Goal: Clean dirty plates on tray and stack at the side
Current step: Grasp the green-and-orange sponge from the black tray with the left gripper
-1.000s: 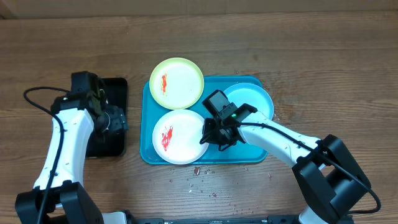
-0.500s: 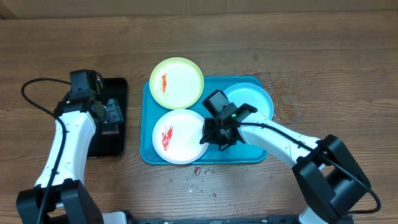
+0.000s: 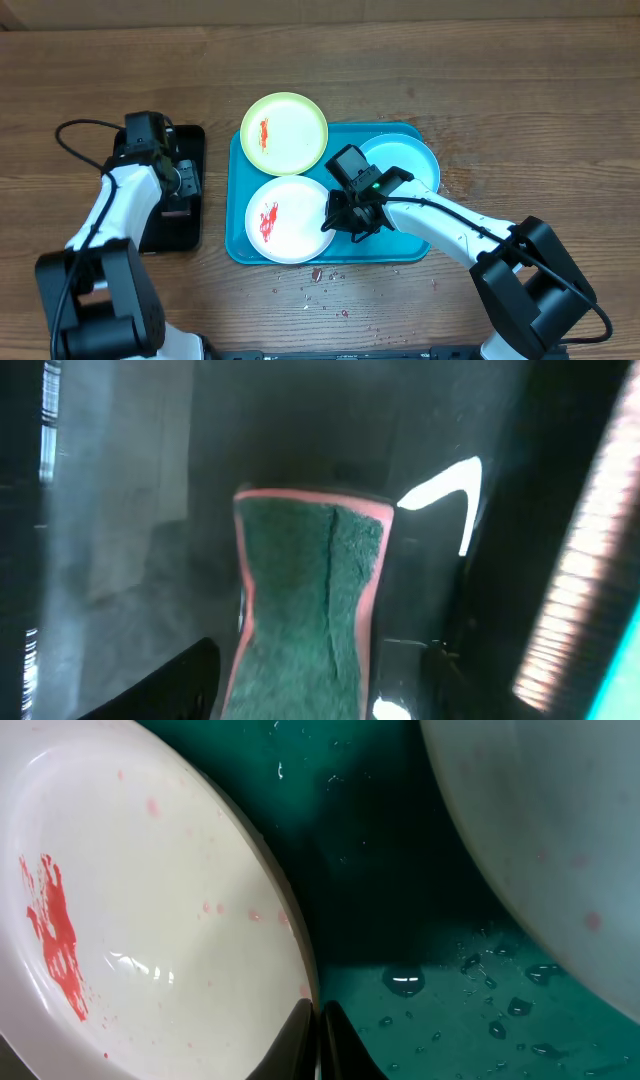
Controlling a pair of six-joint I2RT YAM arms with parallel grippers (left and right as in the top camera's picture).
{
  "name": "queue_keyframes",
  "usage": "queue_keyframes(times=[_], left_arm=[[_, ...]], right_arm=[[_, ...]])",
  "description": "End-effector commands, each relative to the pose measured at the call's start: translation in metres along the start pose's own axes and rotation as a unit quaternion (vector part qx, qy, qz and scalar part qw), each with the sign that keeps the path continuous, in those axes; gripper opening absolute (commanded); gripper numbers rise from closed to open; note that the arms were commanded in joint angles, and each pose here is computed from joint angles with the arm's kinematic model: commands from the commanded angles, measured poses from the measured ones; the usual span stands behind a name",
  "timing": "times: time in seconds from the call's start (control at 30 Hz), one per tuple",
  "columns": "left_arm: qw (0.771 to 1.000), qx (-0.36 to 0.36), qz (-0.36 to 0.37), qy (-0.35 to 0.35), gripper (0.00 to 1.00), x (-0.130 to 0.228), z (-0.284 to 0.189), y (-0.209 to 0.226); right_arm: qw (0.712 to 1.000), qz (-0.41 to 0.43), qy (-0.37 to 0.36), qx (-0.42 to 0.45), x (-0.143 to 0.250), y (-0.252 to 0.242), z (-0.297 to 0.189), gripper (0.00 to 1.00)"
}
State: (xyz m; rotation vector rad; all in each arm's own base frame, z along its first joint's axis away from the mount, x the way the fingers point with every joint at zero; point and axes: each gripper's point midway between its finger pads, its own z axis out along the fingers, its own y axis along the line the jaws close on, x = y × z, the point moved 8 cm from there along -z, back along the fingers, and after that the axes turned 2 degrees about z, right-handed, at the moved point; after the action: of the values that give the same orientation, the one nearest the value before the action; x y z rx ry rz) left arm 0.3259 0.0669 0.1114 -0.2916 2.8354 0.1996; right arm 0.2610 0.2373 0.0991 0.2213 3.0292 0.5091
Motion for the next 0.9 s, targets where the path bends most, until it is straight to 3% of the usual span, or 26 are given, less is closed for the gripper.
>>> queue_keyframes(times=[0.0, 0.27, 0.53, 0.67, 0.87], left_arm=[[1.0, -0.006, 0.013, 0.011, 0.61, 0.003, 0.011, 0.0], [0.999, -0.007, 0.048, -0.011, 0.41, -0.005, 0.014, 0.0], [0.998, -0.005, 0.054, 0.042, 0.32, 0.008, 0.036, -0.003], [0.997, -0.005, 0.056, 0.056, 0.06, 0.012, 0.041, -0.003], [0.997, -0.005, 0.048, 0.055, 0.04, 0.01, 0.033, -0.003]], right_arm=[[1.0, 0.001, -0.003, 0.003, -0.001, -0.001, 0.002, 0.04], [1.0, 0.0, -0.004, 0.003, -0.001, -0.001, 0.002, 0.05], [1.0, 0.0, -0.004, 0.003, -0.001, -0.001, 0.002, 0.05], [1.0, 0.0, -0.004, 0.003, -0.001, -0.001, 0.002, 0.05], [1.0, 0.0, -0.004, 0.002, -0.001, -0.001, 0.002, 0.05]])
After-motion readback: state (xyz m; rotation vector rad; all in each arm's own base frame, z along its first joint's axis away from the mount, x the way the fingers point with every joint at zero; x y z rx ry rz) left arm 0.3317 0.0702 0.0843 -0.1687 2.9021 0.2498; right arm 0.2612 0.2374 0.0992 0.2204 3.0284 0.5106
